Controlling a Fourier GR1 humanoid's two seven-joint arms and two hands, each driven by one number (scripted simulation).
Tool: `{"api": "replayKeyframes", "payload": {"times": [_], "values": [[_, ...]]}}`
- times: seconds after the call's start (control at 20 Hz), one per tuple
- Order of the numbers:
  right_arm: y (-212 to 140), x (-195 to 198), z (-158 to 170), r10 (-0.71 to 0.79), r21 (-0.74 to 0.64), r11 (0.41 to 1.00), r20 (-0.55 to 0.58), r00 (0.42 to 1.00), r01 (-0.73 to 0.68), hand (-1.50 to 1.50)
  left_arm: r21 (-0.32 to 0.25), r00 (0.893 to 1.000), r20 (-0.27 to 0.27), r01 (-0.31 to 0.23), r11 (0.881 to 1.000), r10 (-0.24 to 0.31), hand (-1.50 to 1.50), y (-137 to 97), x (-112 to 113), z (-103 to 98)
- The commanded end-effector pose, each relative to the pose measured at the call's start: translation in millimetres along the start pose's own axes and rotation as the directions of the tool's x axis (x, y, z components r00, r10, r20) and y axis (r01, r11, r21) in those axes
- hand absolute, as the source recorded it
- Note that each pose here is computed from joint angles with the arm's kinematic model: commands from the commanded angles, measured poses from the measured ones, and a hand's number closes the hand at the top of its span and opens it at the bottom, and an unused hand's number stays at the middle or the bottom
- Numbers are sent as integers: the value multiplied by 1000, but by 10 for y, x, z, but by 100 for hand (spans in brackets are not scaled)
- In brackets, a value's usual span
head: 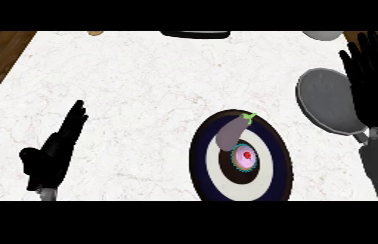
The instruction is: Pick the cupcake from the plate and place it in the pan
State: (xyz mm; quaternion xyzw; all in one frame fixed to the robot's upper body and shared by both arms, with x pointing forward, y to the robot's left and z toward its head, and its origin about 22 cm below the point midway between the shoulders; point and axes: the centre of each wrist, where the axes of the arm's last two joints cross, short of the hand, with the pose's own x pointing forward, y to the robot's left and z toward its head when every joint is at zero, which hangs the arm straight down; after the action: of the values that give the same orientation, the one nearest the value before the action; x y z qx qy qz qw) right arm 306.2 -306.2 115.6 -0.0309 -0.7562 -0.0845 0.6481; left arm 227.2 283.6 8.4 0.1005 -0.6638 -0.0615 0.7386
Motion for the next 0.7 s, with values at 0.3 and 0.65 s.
{"api": "replayKeyframes", "payload": {"times": [0.3,0.65], "values": [[184,165,33,427,383,786,233,874,-486,150,-146,964,213,-129,981,158,0,-486,340,-129],[-451,-428,807,233,518,799,202,951,-306,-150,-156,955,211,-177,972,207,0,-806,272,-64]]}}
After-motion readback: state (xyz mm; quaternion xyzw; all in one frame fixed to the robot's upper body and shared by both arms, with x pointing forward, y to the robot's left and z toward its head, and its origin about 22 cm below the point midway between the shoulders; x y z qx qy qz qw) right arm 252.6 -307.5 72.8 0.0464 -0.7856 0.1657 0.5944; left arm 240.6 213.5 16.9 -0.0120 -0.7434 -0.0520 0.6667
